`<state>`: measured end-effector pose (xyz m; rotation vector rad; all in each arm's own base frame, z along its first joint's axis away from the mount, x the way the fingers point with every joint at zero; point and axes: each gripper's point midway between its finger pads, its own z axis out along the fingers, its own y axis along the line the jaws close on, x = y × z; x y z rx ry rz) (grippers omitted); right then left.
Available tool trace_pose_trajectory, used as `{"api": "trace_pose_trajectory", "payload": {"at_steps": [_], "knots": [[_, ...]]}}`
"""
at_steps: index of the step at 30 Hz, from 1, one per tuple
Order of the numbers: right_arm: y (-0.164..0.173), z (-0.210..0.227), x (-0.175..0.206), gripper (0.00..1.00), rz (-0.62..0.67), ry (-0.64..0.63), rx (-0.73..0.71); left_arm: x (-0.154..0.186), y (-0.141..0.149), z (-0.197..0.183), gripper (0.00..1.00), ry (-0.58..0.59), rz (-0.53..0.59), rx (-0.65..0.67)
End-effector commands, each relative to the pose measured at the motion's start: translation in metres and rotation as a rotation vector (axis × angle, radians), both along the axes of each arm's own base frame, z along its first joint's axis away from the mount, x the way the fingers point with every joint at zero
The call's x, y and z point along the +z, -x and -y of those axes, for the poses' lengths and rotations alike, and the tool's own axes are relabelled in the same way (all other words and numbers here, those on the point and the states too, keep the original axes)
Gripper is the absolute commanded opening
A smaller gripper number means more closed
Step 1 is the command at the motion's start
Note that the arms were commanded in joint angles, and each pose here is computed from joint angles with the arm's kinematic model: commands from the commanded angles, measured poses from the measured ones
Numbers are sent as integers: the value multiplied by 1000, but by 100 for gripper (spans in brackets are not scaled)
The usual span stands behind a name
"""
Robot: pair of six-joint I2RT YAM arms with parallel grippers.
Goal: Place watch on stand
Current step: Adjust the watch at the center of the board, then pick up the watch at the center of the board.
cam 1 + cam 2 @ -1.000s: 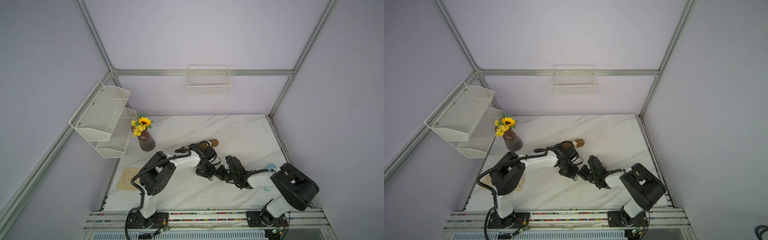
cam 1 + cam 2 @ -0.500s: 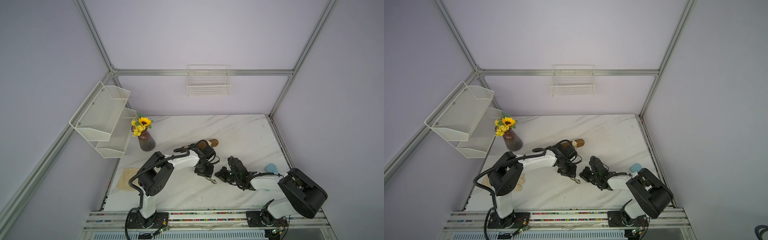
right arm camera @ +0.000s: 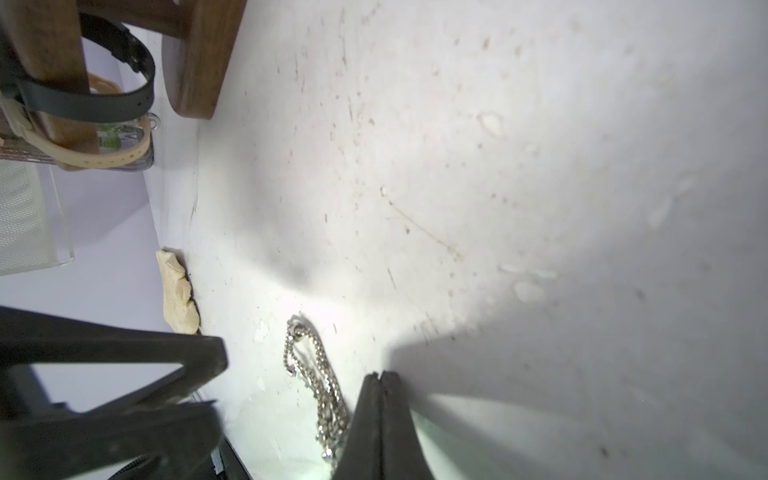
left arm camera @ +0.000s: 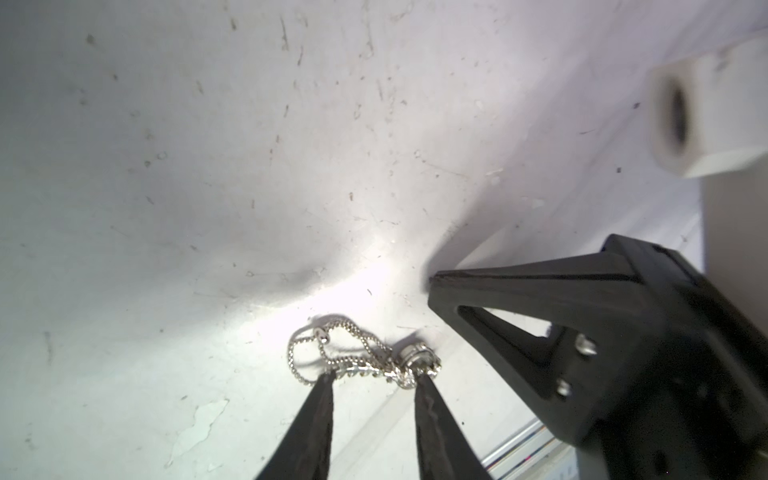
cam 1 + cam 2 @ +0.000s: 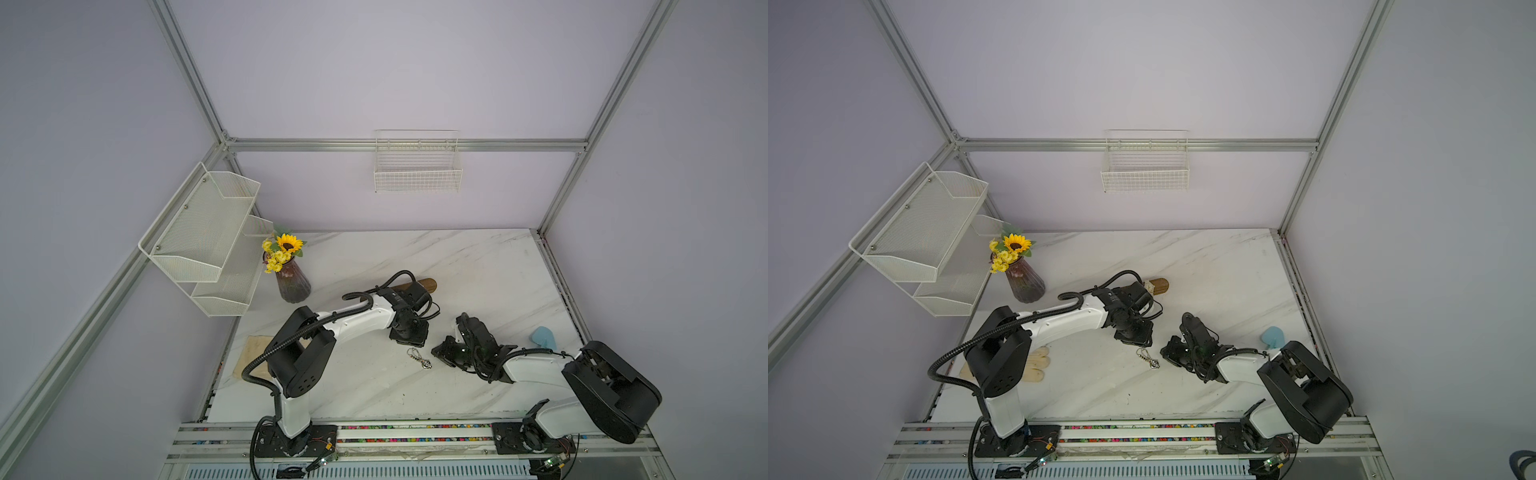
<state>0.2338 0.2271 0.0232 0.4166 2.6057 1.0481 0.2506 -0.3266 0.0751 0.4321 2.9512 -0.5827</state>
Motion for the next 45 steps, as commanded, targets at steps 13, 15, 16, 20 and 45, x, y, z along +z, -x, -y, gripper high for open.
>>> {"api": "trace_pose_trajectory", "payload": {"at_steps": [13,15,16,20,45], "knots": [[26,19,8,21,11,130,172,3,31,12,26,-57,96,-146],[29,20,9,30,31,201,192,-2,24,10,26,-70,82,-113],[29,20,11,34,41,213,191,-3,21,9,27,-70,73,-103],[28,11,22,39,111,214,215,-7,8,-7,26,-95,55,-24],[20,-31,7,22,207,557,506,-8,-11,-91,23,24,-49,273]]}}
